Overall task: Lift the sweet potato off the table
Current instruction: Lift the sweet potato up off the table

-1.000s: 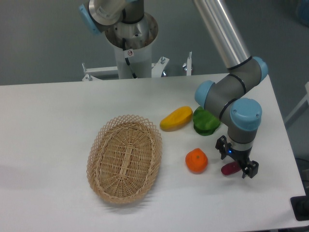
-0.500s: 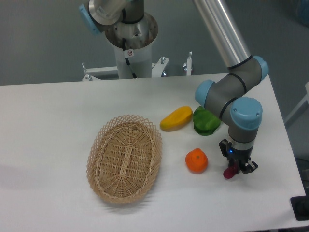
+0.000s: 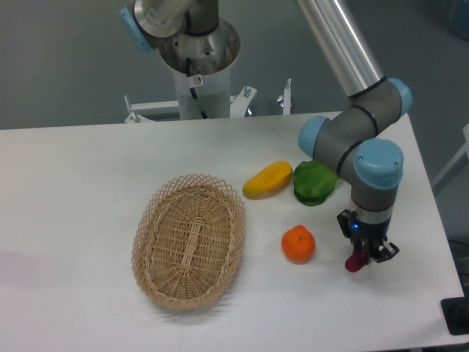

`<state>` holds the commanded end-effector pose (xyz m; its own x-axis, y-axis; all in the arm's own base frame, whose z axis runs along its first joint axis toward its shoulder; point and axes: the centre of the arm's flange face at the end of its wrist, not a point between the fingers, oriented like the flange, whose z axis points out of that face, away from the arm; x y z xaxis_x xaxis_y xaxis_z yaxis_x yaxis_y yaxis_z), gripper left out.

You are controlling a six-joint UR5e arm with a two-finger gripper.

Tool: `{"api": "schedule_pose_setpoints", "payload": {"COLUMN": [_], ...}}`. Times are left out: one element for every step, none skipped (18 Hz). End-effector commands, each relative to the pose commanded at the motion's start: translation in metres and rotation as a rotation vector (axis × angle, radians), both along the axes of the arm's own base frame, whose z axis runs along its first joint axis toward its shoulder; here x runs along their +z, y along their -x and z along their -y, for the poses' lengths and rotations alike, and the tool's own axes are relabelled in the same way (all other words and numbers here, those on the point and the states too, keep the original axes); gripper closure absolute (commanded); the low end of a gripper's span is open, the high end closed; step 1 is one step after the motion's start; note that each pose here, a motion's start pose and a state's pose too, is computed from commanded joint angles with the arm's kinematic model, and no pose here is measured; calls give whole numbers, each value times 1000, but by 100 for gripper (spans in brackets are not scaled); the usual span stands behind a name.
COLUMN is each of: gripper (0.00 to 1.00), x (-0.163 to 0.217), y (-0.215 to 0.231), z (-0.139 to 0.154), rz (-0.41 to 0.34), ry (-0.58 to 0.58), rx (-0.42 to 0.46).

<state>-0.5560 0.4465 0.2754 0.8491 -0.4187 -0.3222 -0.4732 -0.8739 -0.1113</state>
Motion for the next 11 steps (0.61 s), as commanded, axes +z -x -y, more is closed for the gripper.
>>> {"api": "schedule_pose_setpoints", "payload": {"gripper": [84, 84, 84, 84, 84, 84, 84, 84, 84, 84, 84], "x": [15, 28, 41, 52, 63, 72, 83, 90, 98, 105, 108], "y": [-4, -9, -15, -21, -27, -32, -38, -43, -47, -51, -55], "z": [-1, -3, -4, -4, -4, -5, -7, -9, -10, -11, -12], "rz": [7, 20, 39, 64, 78, 85, 91, 102, 107, 113, 123], "ry": [-41, -88, -130, -155, -176, -191, -209, -225, -244, -262, -273], "rx": [20, 49, 78, 104, 119, 135, 150, 165, 179, 190, 203]}}
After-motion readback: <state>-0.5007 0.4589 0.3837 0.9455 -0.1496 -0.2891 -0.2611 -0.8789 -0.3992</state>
